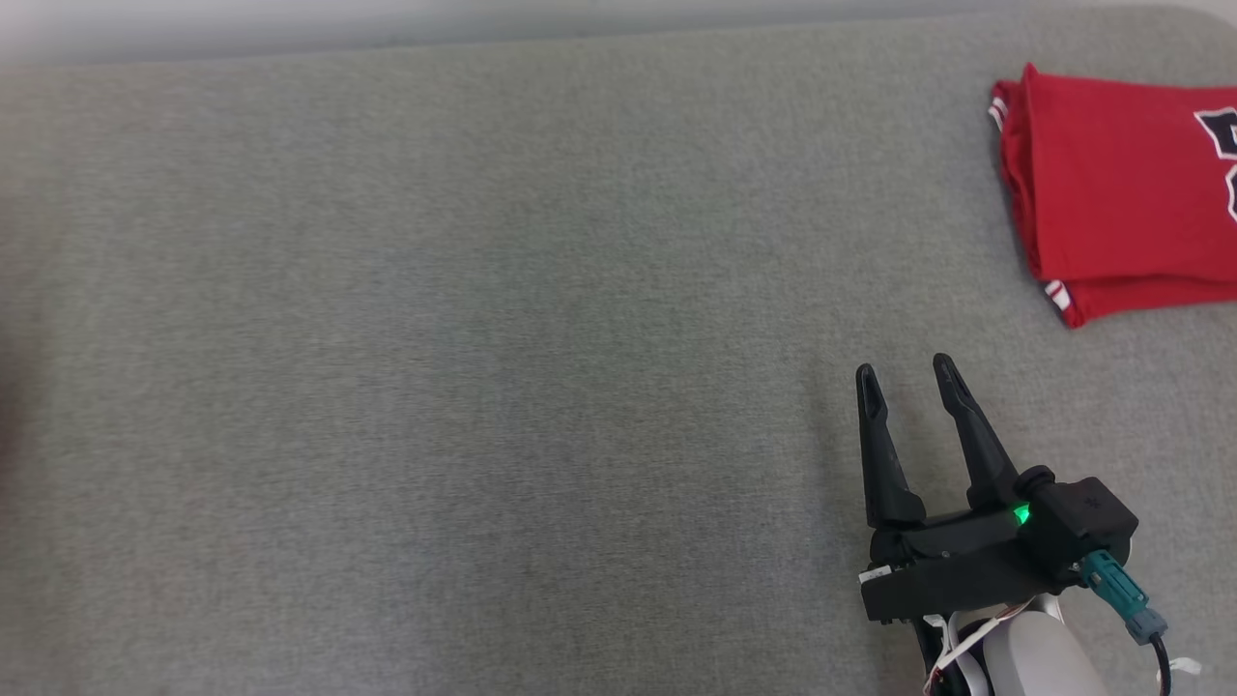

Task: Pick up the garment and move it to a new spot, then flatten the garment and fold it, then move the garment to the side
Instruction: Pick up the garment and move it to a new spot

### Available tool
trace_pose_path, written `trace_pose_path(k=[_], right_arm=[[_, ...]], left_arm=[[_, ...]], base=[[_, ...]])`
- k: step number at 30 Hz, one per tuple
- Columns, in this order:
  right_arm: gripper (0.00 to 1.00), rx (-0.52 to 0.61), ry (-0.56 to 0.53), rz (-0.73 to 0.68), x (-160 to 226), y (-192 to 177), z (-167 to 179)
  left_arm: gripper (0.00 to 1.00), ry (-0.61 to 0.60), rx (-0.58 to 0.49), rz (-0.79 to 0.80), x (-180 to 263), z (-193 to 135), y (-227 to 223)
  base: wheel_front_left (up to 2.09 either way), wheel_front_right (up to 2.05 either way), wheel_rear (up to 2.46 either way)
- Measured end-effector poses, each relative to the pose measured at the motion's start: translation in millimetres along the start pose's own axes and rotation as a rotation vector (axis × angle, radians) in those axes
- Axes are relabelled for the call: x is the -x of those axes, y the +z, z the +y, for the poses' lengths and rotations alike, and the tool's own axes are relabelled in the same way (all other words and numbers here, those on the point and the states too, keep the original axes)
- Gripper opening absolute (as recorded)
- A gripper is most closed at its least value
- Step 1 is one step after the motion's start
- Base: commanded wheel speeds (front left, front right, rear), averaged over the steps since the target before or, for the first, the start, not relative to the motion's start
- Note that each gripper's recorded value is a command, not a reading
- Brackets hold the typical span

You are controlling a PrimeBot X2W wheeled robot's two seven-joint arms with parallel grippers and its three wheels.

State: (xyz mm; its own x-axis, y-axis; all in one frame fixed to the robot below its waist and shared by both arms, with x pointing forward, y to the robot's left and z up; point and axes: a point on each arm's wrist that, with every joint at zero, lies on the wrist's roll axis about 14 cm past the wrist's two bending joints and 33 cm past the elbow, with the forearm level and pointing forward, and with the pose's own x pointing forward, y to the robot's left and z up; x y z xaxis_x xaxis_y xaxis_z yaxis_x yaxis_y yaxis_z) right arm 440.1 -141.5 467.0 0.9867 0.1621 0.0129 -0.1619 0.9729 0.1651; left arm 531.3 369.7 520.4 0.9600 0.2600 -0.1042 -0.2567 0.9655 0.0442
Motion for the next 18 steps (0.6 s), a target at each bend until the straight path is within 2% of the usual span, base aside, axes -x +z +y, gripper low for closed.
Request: trace_pose_path(k=[2, 9, 13, 18], right_arm=[[1.0, 0.003, -0.018, 0.013, 1.2, -4.6, -6.6], [1.0, 0.01, -0.058, 0.045, 5.4, -15.7, -21.1], [1.0, 0.013, -0.064, 0.046, 6.2, -15.5, -23.3], [1.0, 0.014, -0.06, 0.042, 6.0, -14.1, -21.9]], left_arm=[[1.0, 0.001, -0.005, 0.043, -8.7, -2.1, -10.7], [1.0, 0.023, -0.011, 0.369, -13.3, -3.0, -85.3], [1.0, 0.049, 0.01, 0.569, 2.6, -1.0, -122.6], [1.0, 0.082, 0.045, 0.707, 18.4, 2.9, -143.7]], base=[[0.0, 0.0, 0.0], [0.0, 0.0, 0.0], [0.0, 0.0, 0.0], [0.0, 0.0, 0.0]])
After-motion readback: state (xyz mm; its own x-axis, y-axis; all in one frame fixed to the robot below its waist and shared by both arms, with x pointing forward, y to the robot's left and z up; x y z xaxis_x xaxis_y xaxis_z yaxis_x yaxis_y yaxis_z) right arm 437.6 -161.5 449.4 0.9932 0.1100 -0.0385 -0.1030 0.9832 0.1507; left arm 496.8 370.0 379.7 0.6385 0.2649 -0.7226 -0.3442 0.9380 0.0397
